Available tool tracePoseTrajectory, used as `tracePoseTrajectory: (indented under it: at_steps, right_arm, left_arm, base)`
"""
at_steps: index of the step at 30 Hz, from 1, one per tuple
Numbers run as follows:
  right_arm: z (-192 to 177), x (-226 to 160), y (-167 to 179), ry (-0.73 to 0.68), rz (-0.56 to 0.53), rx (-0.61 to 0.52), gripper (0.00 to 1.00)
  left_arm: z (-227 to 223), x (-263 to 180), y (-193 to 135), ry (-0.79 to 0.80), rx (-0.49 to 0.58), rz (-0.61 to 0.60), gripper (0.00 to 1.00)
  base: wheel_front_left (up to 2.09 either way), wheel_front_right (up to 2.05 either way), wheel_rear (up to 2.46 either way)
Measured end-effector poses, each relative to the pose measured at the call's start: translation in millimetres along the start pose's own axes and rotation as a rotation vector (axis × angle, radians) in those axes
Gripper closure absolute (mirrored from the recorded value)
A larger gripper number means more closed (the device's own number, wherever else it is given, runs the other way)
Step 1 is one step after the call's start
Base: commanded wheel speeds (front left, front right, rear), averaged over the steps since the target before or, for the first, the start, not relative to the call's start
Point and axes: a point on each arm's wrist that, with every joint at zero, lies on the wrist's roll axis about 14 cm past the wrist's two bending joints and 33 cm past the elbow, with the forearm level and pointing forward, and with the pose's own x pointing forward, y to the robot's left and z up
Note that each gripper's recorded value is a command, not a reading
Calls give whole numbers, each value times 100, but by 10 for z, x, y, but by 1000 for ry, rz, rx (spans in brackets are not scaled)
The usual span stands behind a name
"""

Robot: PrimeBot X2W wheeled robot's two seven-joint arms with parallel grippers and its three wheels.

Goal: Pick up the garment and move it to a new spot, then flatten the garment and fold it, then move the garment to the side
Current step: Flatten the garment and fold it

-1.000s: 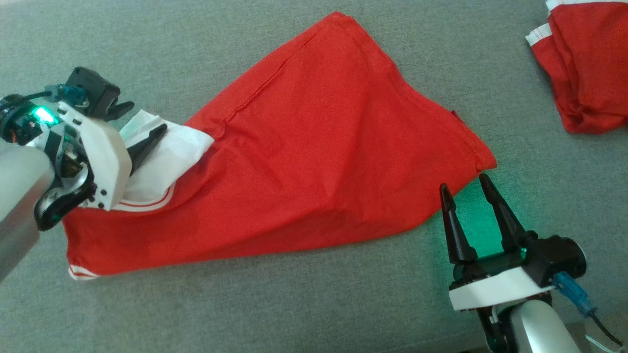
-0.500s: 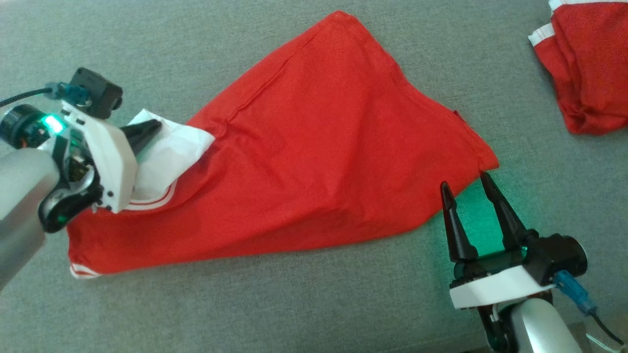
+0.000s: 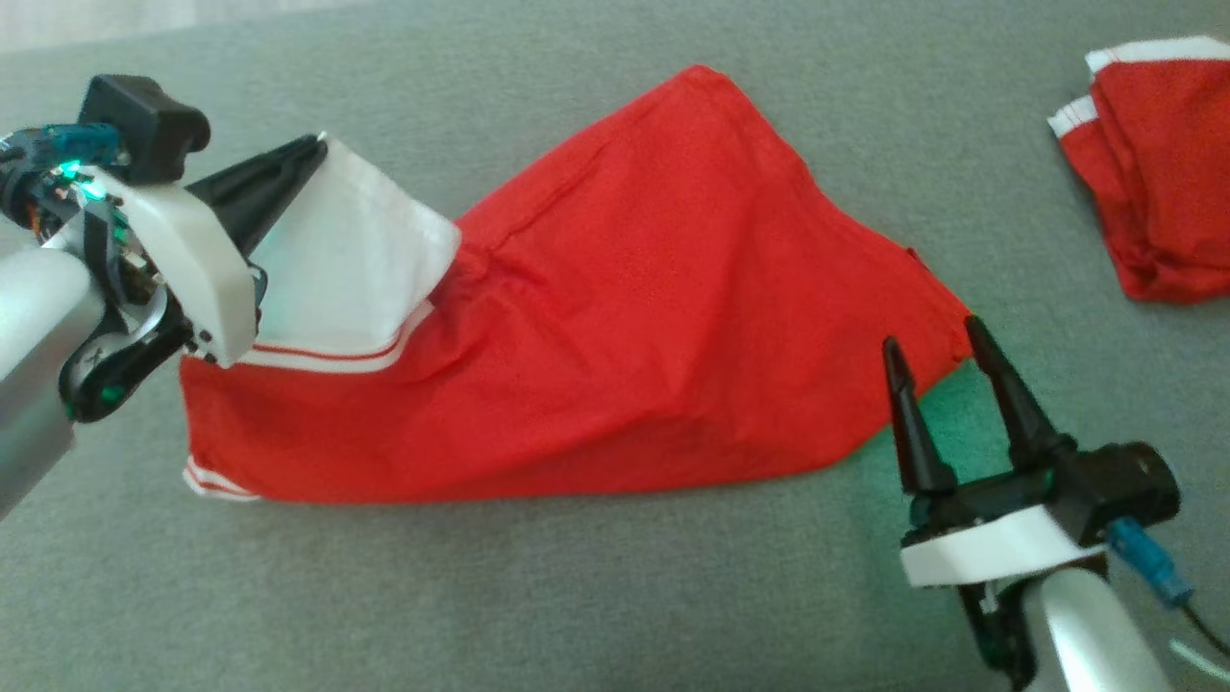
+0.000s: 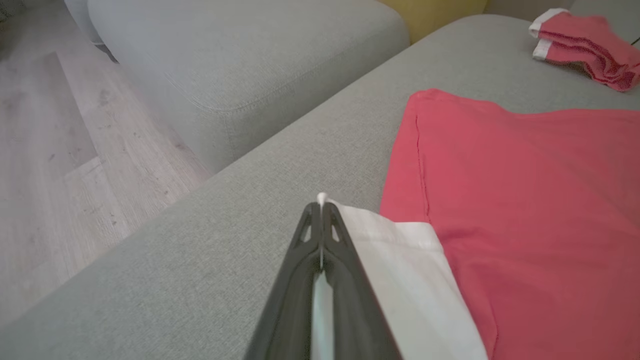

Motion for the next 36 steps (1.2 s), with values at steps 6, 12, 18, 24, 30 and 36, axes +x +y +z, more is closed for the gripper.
tracePoseTrajectory:
  at_steps: [6, 12, 18, 24, 30, 36]
  right_arm:
    - [113, 221, -45, -22, 75, -68, 0]
    - [104, 806, -133, 128, 152, -161, 0]
    - [171, 1426, -65, 263, 222, -246, 0]
    - [-72, 1781, 106, 387, 289, -316, 0]
    - [-385, 2081, 240, 495, 302, -255, 0]
    - [-580, 2179, 408, 572, 331, -261, 0]
  left_arm:
    - [147, -280, 75, -78, 31, 49, 100]
    - [380, -455, 171, -205, 86, 83, 100]
    - [382, -552, 310, -262, 114, 123, 100]
    - [222, -593, 381, -261, 87, 153, 100]
    - [65, -656, 546, -243, 69, 200, 100]
    - [-70, -696, 617, -217, 49, 226, 100]
  base:
    - [0, 0, 0]
    - [0, 0, 0]
    - [0, 0, 0]
    - [0, 0, 0]
    - [0, 0, 0]
    - [0, 0, 0]
